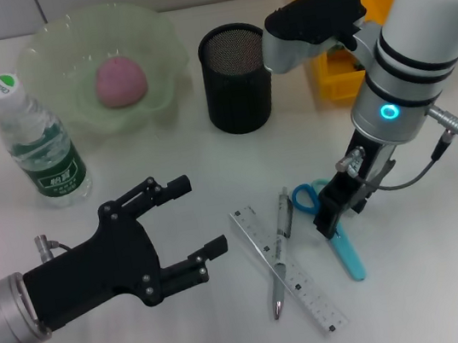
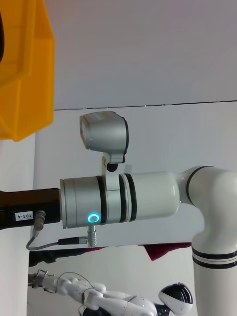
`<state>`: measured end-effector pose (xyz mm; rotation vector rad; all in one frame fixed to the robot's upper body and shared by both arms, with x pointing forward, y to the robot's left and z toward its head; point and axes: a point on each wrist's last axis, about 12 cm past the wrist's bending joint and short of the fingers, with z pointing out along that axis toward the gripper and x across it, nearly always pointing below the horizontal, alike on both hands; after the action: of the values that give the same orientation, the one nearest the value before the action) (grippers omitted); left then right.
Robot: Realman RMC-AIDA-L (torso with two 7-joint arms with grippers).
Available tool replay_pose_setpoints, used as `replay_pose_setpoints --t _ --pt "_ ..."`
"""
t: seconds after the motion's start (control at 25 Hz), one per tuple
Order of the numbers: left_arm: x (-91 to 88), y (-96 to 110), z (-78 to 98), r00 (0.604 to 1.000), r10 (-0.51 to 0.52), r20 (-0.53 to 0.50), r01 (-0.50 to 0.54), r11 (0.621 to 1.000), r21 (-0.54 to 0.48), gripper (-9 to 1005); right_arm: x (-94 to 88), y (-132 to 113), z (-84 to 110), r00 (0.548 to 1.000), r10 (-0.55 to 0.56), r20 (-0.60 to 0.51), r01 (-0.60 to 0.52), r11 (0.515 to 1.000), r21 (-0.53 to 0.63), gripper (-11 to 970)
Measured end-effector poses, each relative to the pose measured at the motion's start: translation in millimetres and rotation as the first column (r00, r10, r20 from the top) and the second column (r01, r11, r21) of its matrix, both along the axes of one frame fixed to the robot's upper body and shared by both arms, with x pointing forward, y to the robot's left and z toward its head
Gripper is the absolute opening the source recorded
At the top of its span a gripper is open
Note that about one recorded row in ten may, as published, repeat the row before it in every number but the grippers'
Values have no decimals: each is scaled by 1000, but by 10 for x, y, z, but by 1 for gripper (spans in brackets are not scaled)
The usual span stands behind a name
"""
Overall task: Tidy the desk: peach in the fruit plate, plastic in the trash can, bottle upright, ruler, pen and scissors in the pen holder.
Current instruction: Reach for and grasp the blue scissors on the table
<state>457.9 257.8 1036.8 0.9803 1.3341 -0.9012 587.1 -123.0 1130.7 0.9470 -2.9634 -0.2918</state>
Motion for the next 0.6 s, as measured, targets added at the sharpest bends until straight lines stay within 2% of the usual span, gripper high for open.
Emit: replay_pose_setpoints --t 0.6 --pt "10 -22 -3 1000 -8 0 8 1000 6 802 12 30 6 1000 11 10 -11 1000 -7 573"
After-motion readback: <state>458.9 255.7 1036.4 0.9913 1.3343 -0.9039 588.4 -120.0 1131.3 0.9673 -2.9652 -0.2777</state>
